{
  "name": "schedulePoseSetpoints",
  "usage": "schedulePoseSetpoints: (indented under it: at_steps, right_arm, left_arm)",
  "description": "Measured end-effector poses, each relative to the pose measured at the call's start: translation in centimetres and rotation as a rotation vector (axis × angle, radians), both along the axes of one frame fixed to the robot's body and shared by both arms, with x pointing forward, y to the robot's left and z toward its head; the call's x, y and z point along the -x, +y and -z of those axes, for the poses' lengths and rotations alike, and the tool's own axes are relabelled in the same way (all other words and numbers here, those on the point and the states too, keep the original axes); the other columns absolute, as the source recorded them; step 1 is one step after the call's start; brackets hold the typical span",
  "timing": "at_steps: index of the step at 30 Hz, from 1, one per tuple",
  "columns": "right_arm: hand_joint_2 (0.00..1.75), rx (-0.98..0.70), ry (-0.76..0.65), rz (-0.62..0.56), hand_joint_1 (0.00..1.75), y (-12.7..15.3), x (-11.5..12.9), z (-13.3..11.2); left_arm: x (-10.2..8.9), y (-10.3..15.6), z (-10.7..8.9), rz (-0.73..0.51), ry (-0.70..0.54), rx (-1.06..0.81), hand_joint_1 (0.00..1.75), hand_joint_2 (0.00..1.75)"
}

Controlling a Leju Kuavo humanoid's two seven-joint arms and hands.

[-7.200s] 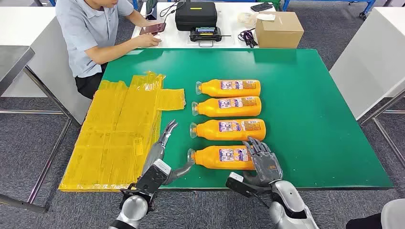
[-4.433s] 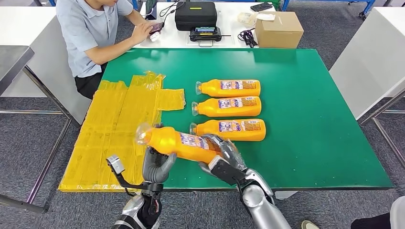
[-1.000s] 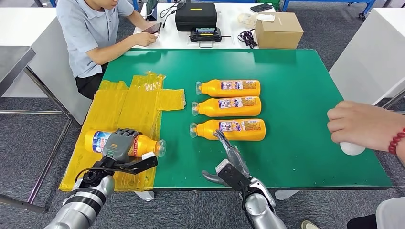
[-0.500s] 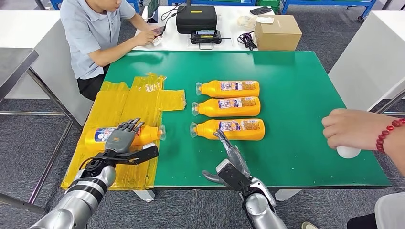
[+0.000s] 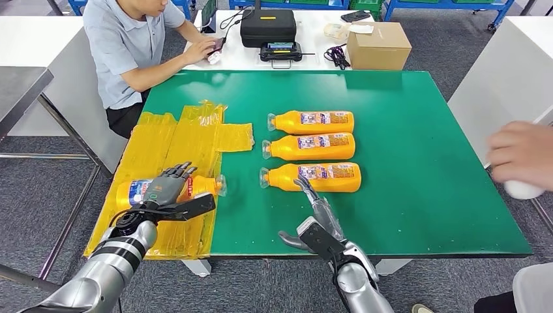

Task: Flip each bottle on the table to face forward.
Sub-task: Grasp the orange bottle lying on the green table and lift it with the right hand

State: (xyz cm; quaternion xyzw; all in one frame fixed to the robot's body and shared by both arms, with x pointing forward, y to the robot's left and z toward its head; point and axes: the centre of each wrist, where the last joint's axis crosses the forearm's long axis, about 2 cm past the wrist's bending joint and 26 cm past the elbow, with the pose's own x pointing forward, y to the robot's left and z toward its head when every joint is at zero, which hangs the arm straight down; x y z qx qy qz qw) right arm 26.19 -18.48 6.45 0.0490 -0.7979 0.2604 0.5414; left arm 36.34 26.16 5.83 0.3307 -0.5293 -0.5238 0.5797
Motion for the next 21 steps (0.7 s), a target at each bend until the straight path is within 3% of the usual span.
schedulePoseSetpoints:
  at_steps: [6, 16, 21]
  right_arm:
    - [1.75, 0.002, -0.005, 0.008, 0.00, -0.2, 0.0, 0.1]
    - [1.75, 0.008, 0.011, 0.044, 0.00, -1.0, 0.7, 0.7]
    - [1.75, 0.010, 0.015, 0.052, 0.00, -1.2, 0.9, 0.8]
  left_arm:
    - [0.3, -0.6, 0.1, 0.022, -0.053, 0.014, 0.00, 1.75]
    - [1.9, -5.1, -0.6, 0.122, -0.105, 0.129, 0.00, 1.75]
    - [2.5, -5.9, -0.8, 0.137, -0.118, 0.147, 0.00, 1.75]
